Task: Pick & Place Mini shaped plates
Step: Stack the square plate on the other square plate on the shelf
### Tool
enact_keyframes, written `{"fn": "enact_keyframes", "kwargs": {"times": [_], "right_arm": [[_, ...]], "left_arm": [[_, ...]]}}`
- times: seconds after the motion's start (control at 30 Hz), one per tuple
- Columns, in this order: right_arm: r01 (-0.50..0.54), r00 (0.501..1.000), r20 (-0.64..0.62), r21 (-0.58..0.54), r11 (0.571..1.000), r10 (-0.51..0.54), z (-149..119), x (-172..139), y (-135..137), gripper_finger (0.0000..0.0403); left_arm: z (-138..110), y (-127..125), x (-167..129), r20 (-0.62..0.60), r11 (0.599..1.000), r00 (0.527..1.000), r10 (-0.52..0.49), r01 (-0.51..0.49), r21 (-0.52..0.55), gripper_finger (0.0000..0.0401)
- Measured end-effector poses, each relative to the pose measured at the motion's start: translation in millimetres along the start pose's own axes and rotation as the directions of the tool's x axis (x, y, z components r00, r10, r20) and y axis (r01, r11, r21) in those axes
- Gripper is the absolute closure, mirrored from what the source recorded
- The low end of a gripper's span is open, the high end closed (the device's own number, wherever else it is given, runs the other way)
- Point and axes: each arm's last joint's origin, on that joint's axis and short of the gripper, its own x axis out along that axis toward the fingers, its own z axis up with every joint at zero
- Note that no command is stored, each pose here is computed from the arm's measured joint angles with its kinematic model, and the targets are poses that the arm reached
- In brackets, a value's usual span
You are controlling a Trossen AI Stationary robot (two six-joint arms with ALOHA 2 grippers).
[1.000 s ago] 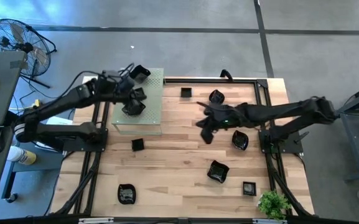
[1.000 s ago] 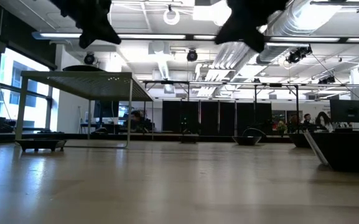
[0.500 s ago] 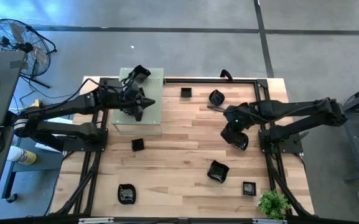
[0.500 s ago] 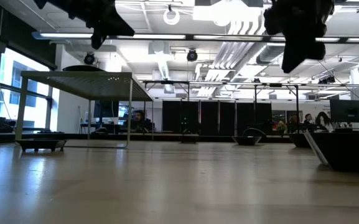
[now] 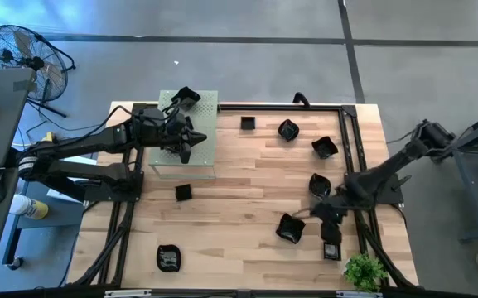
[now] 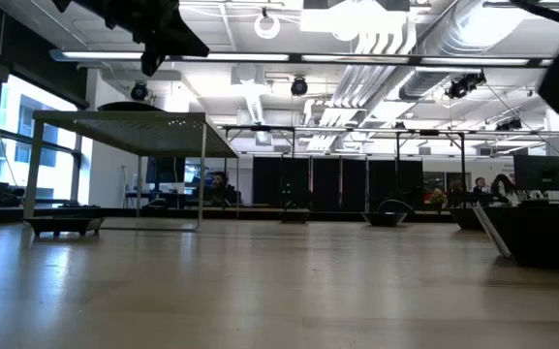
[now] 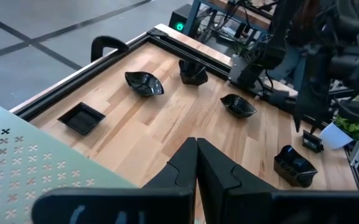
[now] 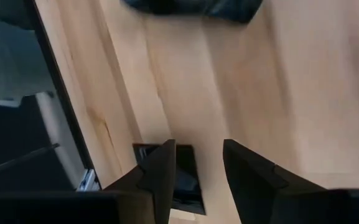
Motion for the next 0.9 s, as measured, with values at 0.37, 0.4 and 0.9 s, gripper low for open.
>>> {"fn": "enact_keyframes", "kwargs": {"times": [0.37,0.4,0.9], "right_arm": [[-0.024,0.999,-0.041,-0.034,0.999,0.022,-33,27,-11,0.0274],[-0.017,0.999,-0.043,-0.043,0.999,0.015,-34,27,-11,0.0274],[0.020,0.998,-0.063,-0.104,0.994,-0.027,-33,39,-13,0.0317]], "left_arm": [[0,0,0,0.000,1.000,1.000,-0.001,0.001,0.000,0.0400],[0,0,0,-0.001,1.000,1.000,-0.001,0.001,0.000,0.0400],[0,0,0,-0.002,1.000,1.000,-0.001,0.001,0.000,0.0400]]}}
